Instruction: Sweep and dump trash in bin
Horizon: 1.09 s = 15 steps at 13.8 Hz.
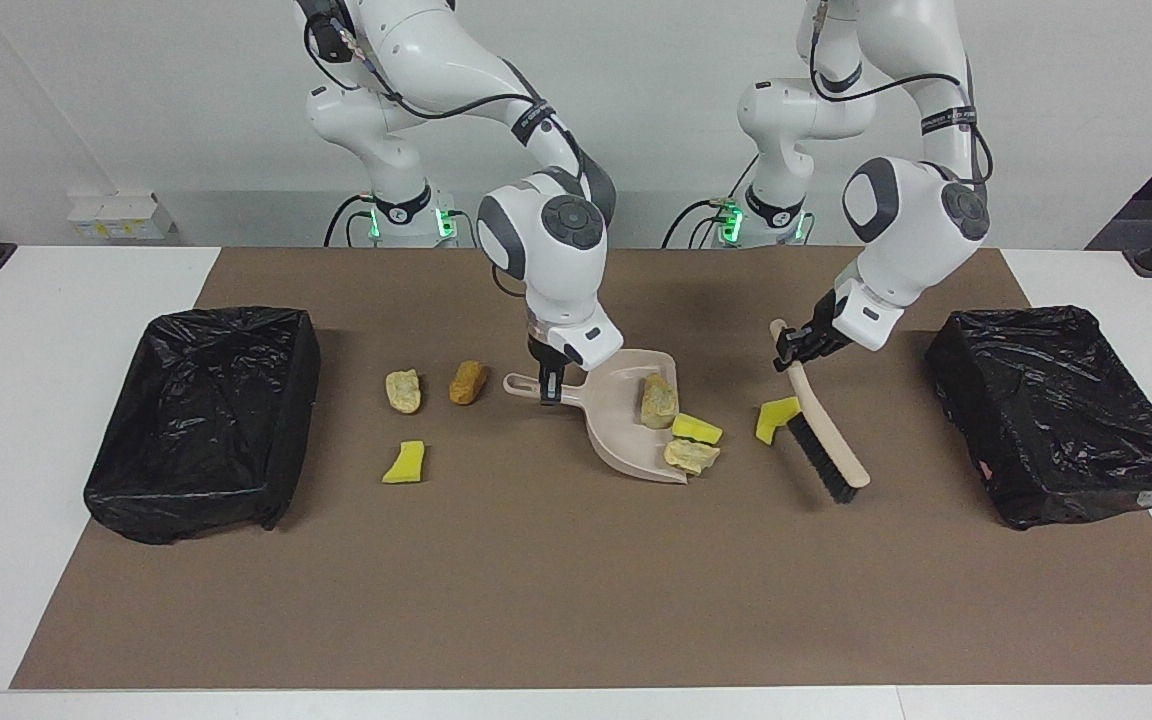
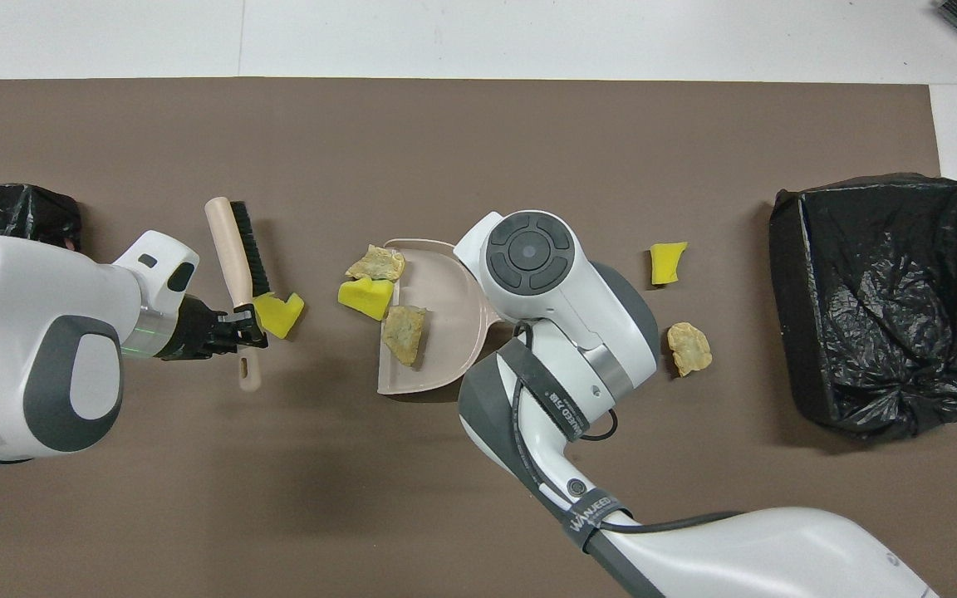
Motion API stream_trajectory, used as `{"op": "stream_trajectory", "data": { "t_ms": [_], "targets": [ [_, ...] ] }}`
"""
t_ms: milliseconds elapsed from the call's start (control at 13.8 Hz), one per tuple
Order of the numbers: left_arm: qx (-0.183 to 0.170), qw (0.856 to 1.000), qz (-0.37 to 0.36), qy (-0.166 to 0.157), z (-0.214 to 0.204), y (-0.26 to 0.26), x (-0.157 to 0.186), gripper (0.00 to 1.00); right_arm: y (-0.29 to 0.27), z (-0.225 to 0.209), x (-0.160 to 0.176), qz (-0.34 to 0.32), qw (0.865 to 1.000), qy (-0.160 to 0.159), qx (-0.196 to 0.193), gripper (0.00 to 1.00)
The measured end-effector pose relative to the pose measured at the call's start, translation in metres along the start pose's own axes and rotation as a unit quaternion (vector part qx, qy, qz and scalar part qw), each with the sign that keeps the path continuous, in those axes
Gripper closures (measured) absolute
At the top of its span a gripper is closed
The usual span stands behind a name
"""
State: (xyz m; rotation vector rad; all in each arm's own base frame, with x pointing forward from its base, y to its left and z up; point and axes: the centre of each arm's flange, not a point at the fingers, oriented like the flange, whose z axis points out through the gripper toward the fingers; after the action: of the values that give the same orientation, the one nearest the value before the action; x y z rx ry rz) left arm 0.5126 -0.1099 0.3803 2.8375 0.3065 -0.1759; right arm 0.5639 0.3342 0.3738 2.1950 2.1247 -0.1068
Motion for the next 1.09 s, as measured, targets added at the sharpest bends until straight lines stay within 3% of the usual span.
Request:
{"op": "stream_trajectory", "data": {
  "t_ms": [217,507,652,1087],
  "targets": [
    [0.014,0.999,0.027,-0.035,0.018,0.022,-0.029,0.74,0.000,0.001,0.000,-0.001,1.000,-0.001,0.000,0.69],
    [0.026,0.998,0.033,-0.045,0.030,0.072,-0.069,0.74,0.000,0.001,0.000,-0.001,1.000,-0.001,0.000,0.69],
    [0.015,0.999,0.025,-0.039,0.028,0.077,-0.070,0.74,0.000,0.001,0.000,-0.001,1.000,-0.001,0.000,0.69],
    [-0.041,0.999,-0.015,0.020,0.034,0.083,-0.050,0.74,0.000,0.001,0.000,-0.001,1.000,-0.001,0.000,0.69]
  ]
}}
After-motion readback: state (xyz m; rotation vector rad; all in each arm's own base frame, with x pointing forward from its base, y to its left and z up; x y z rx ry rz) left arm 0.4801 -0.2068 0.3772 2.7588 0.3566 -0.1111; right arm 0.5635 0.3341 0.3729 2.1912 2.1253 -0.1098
